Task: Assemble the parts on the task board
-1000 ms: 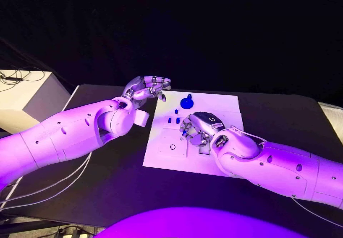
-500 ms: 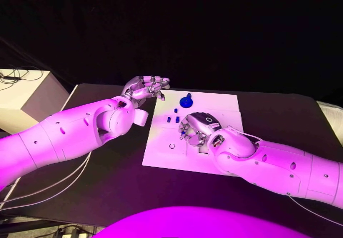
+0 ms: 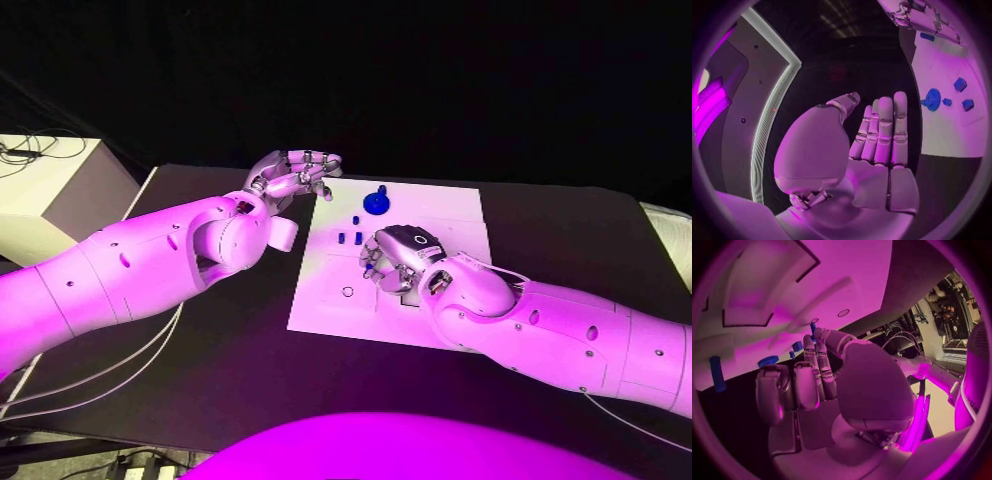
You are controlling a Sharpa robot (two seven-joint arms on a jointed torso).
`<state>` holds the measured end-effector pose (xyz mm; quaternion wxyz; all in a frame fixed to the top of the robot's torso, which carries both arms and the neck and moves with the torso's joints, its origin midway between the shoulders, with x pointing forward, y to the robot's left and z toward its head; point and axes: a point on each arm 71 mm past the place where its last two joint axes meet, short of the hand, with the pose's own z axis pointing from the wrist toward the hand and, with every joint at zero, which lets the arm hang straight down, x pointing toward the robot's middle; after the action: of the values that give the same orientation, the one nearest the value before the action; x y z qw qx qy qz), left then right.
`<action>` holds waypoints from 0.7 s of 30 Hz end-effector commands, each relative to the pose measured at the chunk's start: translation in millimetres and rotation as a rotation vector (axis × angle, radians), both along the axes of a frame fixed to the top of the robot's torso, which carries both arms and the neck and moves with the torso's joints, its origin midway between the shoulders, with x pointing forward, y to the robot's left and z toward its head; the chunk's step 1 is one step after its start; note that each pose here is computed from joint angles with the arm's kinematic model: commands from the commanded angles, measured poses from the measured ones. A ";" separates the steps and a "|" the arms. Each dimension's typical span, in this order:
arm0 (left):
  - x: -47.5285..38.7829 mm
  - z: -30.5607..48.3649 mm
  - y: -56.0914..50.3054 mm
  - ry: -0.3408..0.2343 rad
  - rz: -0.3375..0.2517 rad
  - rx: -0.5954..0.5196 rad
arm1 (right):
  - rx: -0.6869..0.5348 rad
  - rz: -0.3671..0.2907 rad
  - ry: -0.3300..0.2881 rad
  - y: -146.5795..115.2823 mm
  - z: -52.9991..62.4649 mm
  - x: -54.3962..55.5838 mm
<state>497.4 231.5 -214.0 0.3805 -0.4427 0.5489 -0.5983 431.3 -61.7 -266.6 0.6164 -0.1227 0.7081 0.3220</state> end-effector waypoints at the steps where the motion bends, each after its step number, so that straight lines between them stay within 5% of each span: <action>1: 0.1 0.3 -0.7 0.002 -0.001 -0.008 | -0.017 0.016 -0.005 1.0 -0.6 -1.9; 21: 0.8 -0.6 -0.3 0.004 -0.002 -0.006 | -0.014 0.018 0.000 -0.9 -1.1 -5.2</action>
<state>498.4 233.0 -215.1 0.3810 -0.4450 0.5498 -0.5954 427.4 -63.5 -267.3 0.6139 -0.1250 0.7091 0.3236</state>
